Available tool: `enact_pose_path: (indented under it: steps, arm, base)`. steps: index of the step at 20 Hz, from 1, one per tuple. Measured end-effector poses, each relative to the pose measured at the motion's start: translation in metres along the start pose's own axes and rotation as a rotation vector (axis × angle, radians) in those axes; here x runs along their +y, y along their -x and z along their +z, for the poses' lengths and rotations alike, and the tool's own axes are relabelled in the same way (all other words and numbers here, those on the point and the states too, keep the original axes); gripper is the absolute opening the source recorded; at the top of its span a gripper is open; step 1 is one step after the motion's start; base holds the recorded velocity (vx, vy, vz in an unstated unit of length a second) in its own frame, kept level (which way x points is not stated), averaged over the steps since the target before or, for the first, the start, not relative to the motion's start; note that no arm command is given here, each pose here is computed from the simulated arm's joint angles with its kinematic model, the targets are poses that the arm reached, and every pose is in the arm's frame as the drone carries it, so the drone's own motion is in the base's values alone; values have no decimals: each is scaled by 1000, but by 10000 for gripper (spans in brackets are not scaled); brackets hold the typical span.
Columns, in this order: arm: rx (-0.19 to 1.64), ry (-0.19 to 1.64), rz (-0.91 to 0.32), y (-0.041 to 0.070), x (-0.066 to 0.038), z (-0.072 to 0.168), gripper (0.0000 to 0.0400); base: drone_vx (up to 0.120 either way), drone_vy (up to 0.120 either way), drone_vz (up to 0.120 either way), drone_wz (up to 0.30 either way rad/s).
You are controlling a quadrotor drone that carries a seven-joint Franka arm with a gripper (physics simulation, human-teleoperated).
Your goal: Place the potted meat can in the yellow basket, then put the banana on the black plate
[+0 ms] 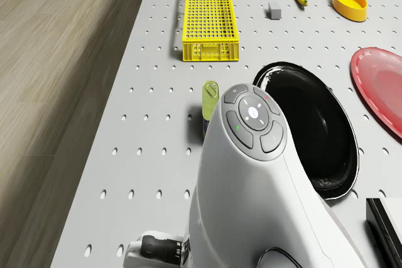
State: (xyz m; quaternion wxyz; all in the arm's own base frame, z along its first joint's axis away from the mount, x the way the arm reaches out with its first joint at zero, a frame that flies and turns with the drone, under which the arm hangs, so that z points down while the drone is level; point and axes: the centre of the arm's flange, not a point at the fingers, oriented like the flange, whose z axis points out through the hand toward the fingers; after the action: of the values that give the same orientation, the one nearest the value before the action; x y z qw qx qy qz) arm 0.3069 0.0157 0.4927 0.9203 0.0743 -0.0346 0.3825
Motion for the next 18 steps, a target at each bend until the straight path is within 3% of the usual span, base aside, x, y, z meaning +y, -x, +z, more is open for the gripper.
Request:
enact_pose_path:
  steps: [7, 18]
  arm:
    - [85, 80, -3, 8, -8, 0, 400]
    - [114, 107, -3, 11, -11, 1, 400]
  base:
    - [120, 0, -120, 0]
    - [120, 0, -120, 0]
